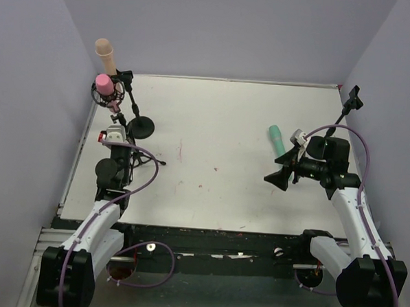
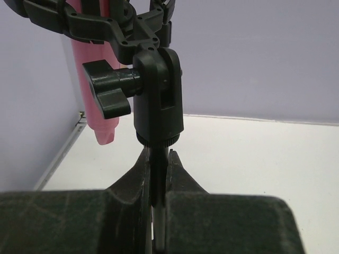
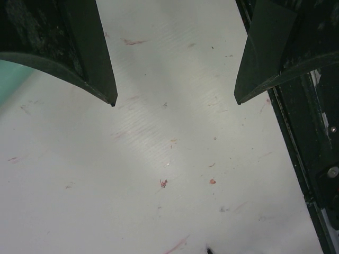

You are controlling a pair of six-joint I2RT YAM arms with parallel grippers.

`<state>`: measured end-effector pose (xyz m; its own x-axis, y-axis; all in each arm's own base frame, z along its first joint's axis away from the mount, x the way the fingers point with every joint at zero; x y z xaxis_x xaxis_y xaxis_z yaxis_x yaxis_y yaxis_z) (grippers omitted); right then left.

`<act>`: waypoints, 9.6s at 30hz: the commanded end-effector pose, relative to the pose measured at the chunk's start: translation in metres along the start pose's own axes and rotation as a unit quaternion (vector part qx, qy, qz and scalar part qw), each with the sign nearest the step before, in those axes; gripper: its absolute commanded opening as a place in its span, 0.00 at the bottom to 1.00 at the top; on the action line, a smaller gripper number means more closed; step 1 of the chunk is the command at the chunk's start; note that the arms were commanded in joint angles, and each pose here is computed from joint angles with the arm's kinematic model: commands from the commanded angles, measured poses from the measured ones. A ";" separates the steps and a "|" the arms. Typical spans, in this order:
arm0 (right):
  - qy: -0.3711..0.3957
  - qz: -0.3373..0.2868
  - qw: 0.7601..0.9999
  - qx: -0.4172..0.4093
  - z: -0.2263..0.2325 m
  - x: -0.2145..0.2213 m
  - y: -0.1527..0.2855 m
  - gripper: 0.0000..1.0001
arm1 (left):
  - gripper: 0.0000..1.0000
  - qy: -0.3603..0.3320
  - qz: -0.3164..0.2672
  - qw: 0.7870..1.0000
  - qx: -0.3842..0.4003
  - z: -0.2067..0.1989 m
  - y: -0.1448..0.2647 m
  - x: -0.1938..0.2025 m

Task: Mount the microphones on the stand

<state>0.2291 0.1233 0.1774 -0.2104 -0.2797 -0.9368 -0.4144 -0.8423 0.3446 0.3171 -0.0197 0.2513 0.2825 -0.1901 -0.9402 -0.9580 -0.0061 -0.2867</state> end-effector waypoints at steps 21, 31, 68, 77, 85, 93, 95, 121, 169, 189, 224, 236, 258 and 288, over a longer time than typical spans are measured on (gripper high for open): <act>0.005 0.006 1.000 0.003 -0.005 0.003 -0.001 1.00 | 0.16 -0.007 -0.045 0.999 -0.003 0.018 -0.032 -0.020; 0.005 0.006 1.000 0.003 -0.004 0.003 -0.001 1.00 | 0.42 -0.001 -0.038 0.999 0.004 0.014 -0.029 -0.023; -0.050 0.051 0.978 0.198 -0.041 -0.092 0.083 1.00 | 0.99 0.150 0.236 0.907 0.314 -0.118 0.123 -0.034; -0.171 -0.008 0.904 0.391 -0.100 -0.074 0.155 1.00 | 0.99 0.109 0.202 0.924 0.304 -0.112 0.131 -0.018; -0.135 0.011 0.859 0.494 -0.160 -0.035 0.178 1.00 | 0.99 0.090 0.176 0.930 0.311 -0.112 0.137 -0.023; -0.064 -0.007 0.882 0.468 -0.205 -0.020 0.162 0.99 | 0.99 0.086 0.175 0.931 0.309 -0.112 0.136 -0.022; -0.057 -0.005 0.890 0.453 -0.215 -0.012 0.155 1.00 | 0.99 0.085 0.176 0.931 0.307 -0.111 0.135 -0.021; 0.115 -0.099 0.871 0.468 -0.278 -0.015 0.145 0.49 | 0.99 0.081 0.212 0.920 0.319 -0.115 0.133 -0.003; 0.162 -0.084 0.954 -0.238 0.027 -0.106 -0.073 0.12 | 0.99 0.075 0.199 0.914 0.346 -0.122 0.136 -0.008; 0.169 -0.028 0.971 -0.165 0.015 -0.065 -0.050 0.53 | 0.99 0.071 0.189 0.917 0.345 -0.120 0.137 -0.012; -0.135 0.251 0.905 0.315 -0.160 0.111 -0.003 0.90 | 0.99 0.071 0.177 0.917 0.351 -0.121 0.140 -0.017; -0.154 0.301 0.892 0.300 -0.158 0.147 -0.016 0.57 | 0.99 0.069 0.178 0.917 0.351 -0.121 0.139 -0.017; 0.001 0.024 0.984 0.177 -0.116 -0.130 0.027 0.13 | 0.99 0.357 0.176 0.834 0.381 -0.174 0.126 -0.141; 0.000 -0.152 0.970 -0.189 0.061 -0.261 0.070 0.12 | 0.79 0.389 0.160 0.787 0.452 -0.401 0.001 -0.220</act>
<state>0.2167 0.1633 0.4491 -0.1206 0.0055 -0.9927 -0.1674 -0.9858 0.0149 0.2359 -0.3698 0.5038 -0.4165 -0.5278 -0.7402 -0.4540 0.8262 -0.3336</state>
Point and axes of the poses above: each gripper's point midway between its finger pads, its own y axis back along the fingers, its own z axis along the line the jaws close on, x = y × z, the point moved 1 cm from there along y, back along the fingers, and after that the axes turned 8 degrees about y, right-handed, at the moved point
